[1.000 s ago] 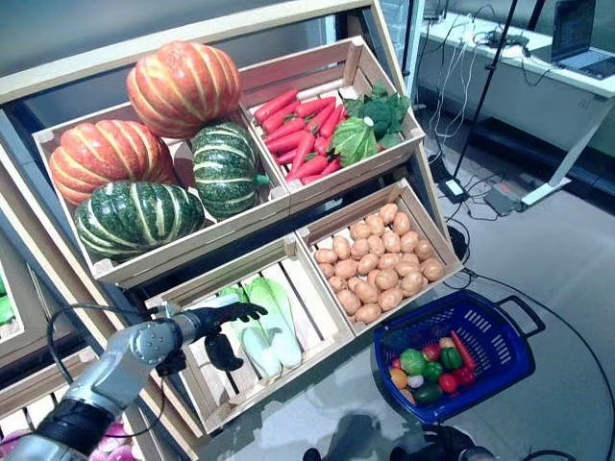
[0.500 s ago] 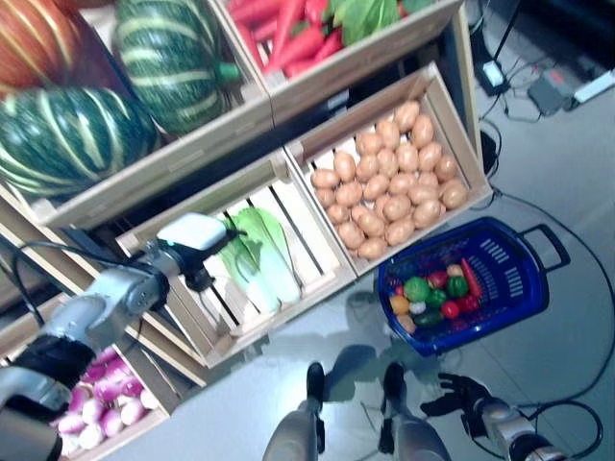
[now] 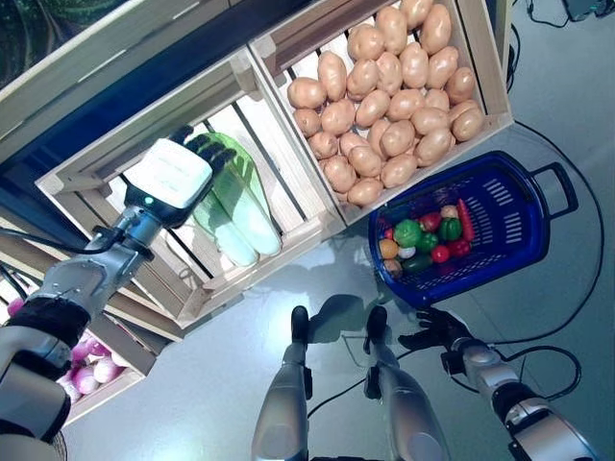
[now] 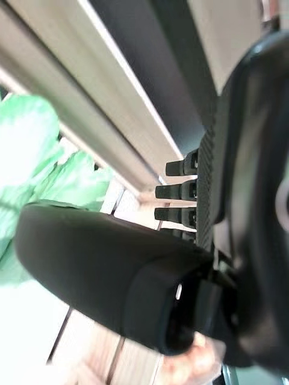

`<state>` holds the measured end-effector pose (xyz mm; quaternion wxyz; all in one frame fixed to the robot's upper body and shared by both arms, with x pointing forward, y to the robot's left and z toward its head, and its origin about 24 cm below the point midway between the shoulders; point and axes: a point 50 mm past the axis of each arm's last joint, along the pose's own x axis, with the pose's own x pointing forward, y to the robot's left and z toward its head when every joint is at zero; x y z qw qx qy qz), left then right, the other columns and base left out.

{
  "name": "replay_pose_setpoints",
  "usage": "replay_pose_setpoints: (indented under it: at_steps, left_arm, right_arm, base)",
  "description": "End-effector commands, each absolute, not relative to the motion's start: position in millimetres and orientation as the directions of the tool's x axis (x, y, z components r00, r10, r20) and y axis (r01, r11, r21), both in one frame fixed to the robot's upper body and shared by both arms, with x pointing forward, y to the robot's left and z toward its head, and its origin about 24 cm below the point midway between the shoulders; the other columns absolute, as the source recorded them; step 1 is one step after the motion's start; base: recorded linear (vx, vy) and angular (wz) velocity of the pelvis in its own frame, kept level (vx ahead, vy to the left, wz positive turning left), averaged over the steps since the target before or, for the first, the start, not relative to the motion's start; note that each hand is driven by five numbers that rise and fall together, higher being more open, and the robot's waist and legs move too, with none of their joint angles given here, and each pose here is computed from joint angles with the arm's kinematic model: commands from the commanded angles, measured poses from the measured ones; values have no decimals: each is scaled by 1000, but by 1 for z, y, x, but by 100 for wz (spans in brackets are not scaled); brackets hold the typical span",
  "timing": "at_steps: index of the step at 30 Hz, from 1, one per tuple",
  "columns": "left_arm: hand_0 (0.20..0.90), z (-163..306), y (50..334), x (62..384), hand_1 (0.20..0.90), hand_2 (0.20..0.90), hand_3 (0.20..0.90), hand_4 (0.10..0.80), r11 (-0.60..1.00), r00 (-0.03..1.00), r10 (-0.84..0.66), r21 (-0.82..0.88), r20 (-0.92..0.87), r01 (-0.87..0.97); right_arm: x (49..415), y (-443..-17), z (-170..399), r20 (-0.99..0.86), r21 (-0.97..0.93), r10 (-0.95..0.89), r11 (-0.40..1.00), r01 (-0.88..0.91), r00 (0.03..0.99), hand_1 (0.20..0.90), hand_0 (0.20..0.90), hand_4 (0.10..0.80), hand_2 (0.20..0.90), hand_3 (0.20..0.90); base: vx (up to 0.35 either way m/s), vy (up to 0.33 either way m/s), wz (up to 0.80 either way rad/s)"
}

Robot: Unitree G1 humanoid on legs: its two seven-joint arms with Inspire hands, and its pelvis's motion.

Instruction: Put vegetables into the basket

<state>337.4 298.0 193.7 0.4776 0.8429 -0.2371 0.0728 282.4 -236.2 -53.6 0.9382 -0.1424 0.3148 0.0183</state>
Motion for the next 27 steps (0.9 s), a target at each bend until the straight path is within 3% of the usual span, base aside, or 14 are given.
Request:
replay_pose_setpoints:
  at_steps: [1,11,27]
  left_arm:
    - [900,255,315,335,900,900,900,800,-502,812,-286,642,509,-579]
    - [900,257,330,324,900,900,900,800,-546,835,-235,643,497,-537]
    - [900,270,328,321,900,900,900,800,-563,798,-261,586,542,-582]
  right_arm:
    - [284,-245,-45,-561,-272,-94,959,-76,823,900,900,800,900,900]
    - [290,-251,-33,-520,-276,-105,960,-50,848,900,900,800,900,900]
    - [303,-248,-17,-476,-289,-87,955,-62,875,900,900,800,900,900]
  base:
    - [-52,29,-2]
    - [-18,30,-4]
    - [-2,17,2]
